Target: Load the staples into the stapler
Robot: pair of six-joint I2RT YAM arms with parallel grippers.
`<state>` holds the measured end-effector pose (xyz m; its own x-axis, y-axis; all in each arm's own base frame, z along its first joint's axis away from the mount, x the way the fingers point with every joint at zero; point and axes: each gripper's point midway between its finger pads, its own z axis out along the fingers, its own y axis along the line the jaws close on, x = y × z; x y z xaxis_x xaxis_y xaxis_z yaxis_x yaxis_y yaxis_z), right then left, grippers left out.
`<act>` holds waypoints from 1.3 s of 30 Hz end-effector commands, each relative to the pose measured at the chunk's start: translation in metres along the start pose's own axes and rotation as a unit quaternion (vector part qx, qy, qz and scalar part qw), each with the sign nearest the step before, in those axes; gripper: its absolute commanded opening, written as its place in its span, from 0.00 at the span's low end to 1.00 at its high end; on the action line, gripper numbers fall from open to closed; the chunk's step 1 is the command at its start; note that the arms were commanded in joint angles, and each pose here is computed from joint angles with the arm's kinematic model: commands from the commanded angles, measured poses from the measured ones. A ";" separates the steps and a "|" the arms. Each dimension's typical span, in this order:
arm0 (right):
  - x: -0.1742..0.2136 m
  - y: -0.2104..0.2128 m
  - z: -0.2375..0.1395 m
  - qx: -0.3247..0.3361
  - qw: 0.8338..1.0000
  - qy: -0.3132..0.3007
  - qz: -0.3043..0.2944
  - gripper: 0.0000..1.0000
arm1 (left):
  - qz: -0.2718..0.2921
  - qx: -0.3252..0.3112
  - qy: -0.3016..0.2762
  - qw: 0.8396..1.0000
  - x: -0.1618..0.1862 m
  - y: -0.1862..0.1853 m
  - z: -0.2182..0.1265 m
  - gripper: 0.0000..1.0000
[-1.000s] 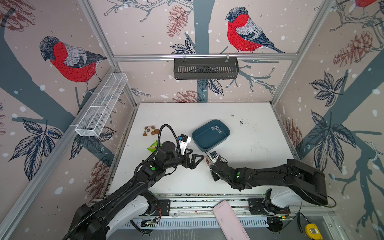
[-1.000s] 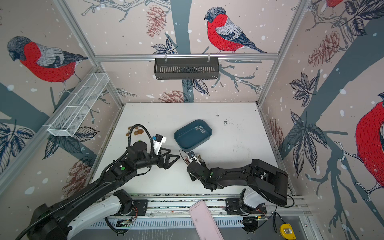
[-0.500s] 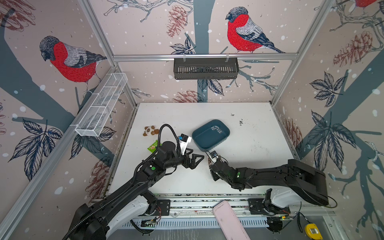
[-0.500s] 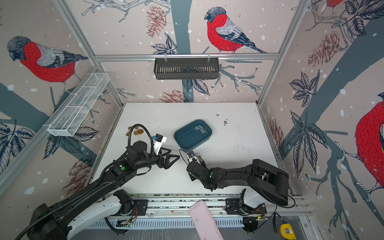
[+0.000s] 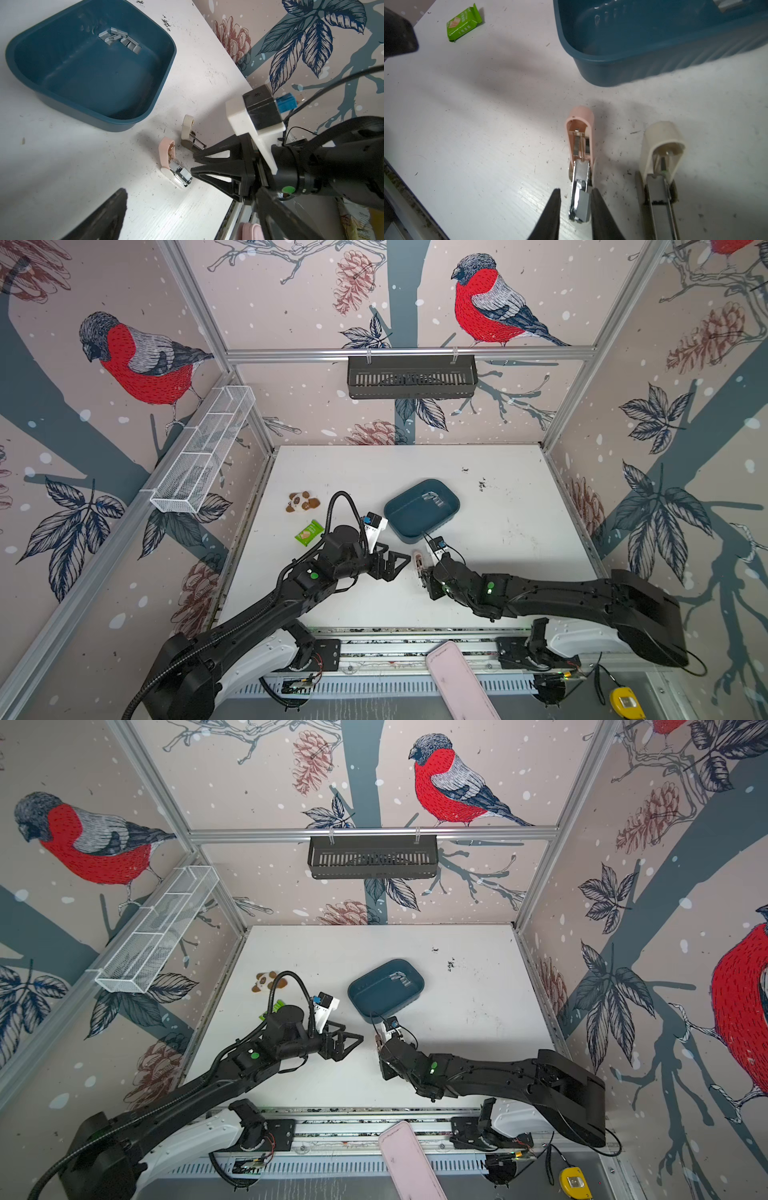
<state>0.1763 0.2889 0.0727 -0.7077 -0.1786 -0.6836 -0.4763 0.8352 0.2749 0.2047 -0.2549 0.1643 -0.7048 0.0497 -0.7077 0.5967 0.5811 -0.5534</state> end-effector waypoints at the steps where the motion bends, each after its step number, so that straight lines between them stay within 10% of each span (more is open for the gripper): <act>1: 0.008 0.005 -0.002 -0.020 0.999 0.030 0.031 0.27 | 0.001 0.009 -0.028 1.000 -0.013 -0.003 0.006 0.96; 39: 0.020 -0.006 0.022 -0.114 0.989 0.074 0.065 0.19 | -0.016 0.047 0.036 0.998 0.026 -0.004 0.045 0.93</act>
<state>0.1735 0.2860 0.0347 -0.8480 -0.1687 -0.5024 -0.4463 0.7384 0.5055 0.1981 -0.2881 0.1174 -0.7713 0.1123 -0.6265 0.5791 0.5323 -0.6175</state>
